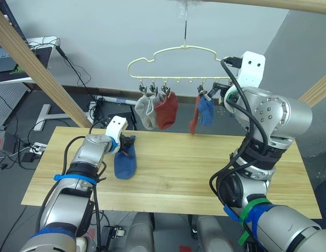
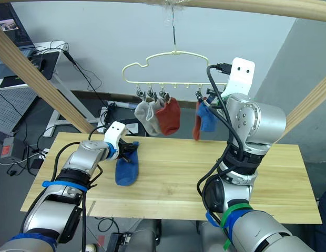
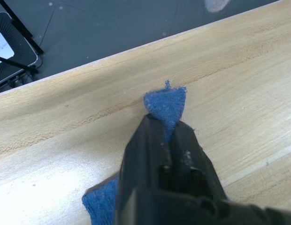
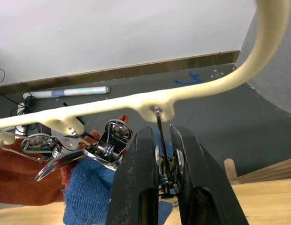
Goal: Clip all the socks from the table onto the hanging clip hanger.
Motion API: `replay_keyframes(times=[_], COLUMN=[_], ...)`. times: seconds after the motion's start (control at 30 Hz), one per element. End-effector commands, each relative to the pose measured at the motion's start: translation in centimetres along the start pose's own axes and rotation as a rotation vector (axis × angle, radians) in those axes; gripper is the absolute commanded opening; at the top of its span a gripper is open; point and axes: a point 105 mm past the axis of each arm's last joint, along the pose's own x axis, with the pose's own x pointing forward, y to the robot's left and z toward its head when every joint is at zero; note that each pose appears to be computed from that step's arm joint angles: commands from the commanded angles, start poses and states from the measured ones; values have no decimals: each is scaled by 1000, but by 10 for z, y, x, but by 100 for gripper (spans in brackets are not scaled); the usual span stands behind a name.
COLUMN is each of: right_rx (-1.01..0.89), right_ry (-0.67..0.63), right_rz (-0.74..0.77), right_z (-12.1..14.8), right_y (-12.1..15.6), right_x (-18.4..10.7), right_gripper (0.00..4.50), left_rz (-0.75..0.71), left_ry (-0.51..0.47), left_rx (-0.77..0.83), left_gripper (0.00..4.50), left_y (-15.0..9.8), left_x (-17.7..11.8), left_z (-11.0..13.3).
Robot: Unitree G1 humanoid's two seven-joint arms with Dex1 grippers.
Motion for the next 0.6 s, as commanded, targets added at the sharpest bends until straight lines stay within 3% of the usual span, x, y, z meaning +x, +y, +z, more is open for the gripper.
replay_keyframes(times=[0.03, 0.13, 0.27, 0.6], right_rx=[5, 14, 25, 54], right_ry=[-55, -53, -50, -47], right_rz=[20, 22, 29, 49], right_z=[13, 13, 13, 16], right_y=[4, 4, 5, 8], right_x=[-9, -9, -8, -9], right_gripper=[13, 13, 13, 13], left_rz=[-74, -137, -292, -518], left_ry=[-2, -63, -202, -399], left_rx=[-16, -39, -85, 13], left_gripper=[18, 18, 18, 18], left_y=[-16, -27, -54, -119], left_x=[3, 0, -12, -37], left_z=[-5, 12, 53, 145])
